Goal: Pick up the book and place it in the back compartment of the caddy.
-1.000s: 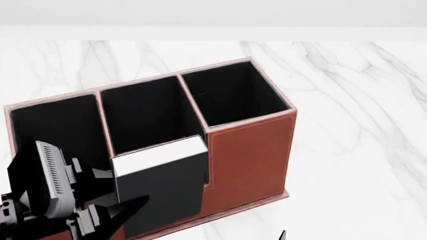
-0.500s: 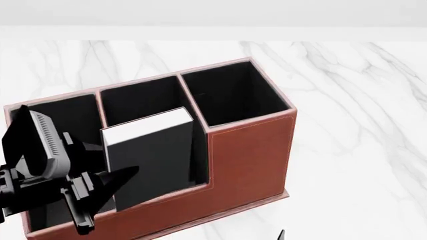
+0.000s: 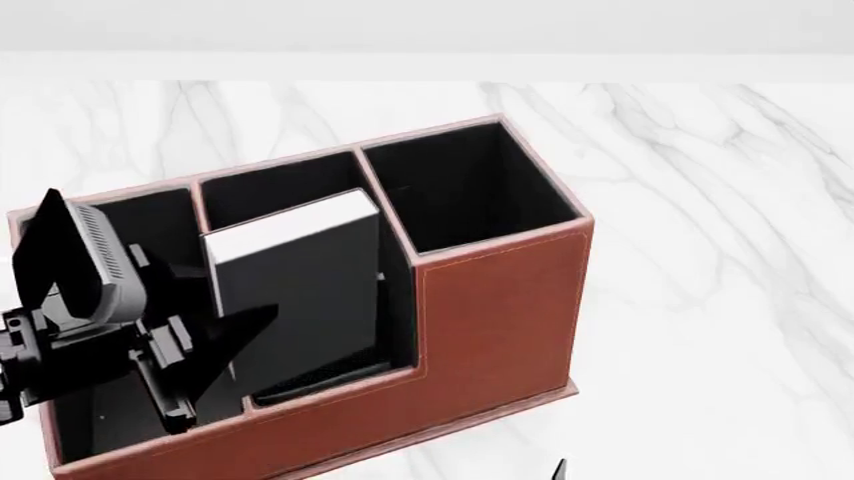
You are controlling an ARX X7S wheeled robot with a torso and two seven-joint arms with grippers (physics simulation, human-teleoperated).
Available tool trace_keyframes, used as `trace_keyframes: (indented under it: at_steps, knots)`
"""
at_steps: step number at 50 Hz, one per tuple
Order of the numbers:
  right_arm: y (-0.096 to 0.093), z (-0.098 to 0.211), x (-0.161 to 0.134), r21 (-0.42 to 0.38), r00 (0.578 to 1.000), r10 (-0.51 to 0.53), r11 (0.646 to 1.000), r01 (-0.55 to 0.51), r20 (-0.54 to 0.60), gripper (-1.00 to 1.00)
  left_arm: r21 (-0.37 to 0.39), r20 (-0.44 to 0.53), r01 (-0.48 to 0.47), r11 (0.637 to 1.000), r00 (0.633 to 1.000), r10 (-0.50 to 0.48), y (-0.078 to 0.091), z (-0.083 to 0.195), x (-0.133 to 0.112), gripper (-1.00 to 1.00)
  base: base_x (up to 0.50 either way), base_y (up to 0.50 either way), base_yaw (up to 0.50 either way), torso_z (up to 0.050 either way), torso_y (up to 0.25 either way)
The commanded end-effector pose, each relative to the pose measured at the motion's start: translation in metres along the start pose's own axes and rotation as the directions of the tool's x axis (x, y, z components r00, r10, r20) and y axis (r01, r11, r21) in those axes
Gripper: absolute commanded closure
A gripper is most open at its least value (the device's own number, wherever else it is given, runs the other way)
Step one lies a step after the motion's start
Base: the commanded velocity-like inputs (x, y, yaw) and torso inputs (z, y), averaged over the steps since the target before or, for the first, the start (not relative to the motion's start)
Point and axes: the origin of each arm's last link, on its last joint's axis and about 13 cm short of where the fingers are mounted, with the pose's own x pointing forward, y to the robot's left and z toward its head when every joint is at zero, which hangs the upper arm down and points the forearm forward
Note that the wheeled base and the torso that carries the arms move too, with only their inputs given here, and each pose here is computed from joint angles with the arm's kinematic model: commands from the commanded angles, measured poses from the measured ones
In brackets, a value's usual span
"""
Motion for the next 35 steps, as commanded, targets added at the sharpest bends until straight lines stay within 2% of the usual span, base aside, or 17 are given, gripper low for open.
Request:
trace_keyframes:
  at_steps: [1,35]
  knots:
    - [0.0,-0.001,0.0,-0.001,1.0,0.001,1.0,-0.001,-0.002,-1.0,-0.031,0.066,-0.012,0.999,0.998,0.014,0.009,0.008,0.007,1.0,0.0,0.0,0.0,0.0,0.0]
    - [-0.001,-0.001,0.001,0.003,1.0,-0.006,1.0,0.006,-0.005,-1.0,-0.086,0.027,-0.039,0.996,0.999,0.041,0.029,-0.01,0.033,1.0,0.0,0.0,0.0,0.0,0.001]
